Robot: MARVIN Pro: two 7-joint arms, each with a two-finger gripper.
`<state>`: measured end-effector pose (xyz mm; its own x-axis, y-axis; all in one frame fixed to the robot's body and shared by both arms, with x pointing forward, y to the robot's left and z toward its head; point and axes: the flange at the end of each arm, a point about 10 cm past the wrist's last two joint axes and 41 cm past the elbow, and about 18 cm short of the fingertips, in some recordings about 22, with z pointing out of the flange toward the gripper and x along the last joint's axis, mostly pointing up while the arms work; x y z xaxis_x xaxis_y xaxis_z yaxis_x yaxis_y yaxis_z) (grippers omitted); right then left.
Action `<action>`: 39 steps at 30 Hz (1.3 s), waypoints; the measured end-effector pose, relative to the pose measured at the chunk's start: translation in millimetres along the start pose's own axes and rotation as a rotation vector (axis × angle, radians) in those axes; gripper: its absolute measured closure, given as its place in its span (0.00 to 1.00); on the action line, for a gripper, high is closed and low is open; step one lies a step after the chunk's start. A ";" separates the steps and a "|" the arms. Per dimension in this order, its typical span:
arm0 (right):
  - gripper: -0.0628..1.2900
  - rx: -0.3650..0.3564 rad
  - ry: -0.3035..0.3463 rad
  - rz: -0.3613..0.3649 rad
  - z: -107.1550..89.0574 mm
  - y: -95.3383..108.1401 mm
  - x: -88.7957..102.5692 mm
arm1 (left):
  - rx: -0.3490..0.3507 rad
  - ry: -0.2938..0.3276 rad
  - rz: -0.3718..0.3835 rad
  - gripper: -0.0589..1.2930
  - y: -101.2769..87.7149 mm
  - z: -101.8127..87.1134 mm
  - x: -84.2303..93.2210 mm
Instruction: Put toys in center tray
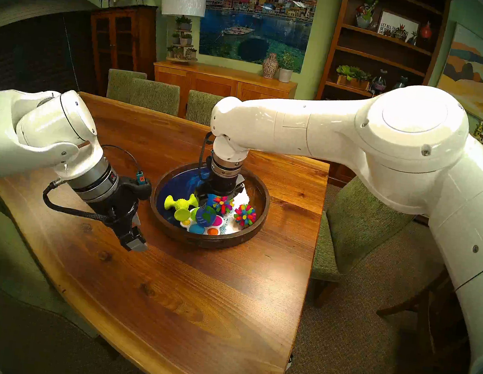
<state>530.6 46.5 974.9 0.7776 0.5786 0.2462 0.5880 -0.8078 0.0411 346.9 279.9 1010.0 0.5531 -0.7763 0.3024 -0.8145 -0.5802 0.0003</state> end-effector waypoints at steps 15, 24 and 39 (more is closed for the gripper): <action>0.04 0.042 -0.059 -0.069 -15.1 1.0 -30.8 | -0.002 0.000 0.000 0.04 0.3 0.2 0.1; 0.04 0.070 -0.109 -0.122 -25.3 -4.5 -60.5 | -0.002 -0.002 -0.001 0.04 0.3 0.7 -0.3; 0.04 0.085 -0.209 -0.176 -44.5 -1.4 -126.3 | -0.004 -0.004 -0.002 0.04 0.5 1.6 -0.6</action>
<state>421.6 -30.4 986.8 0.6854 0.7272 0.0368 0.7281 -0.6853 -0.0184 346.5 279.7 1008.4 0.5557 -0.7761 0.2982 -0.8139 -0.5810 0.0046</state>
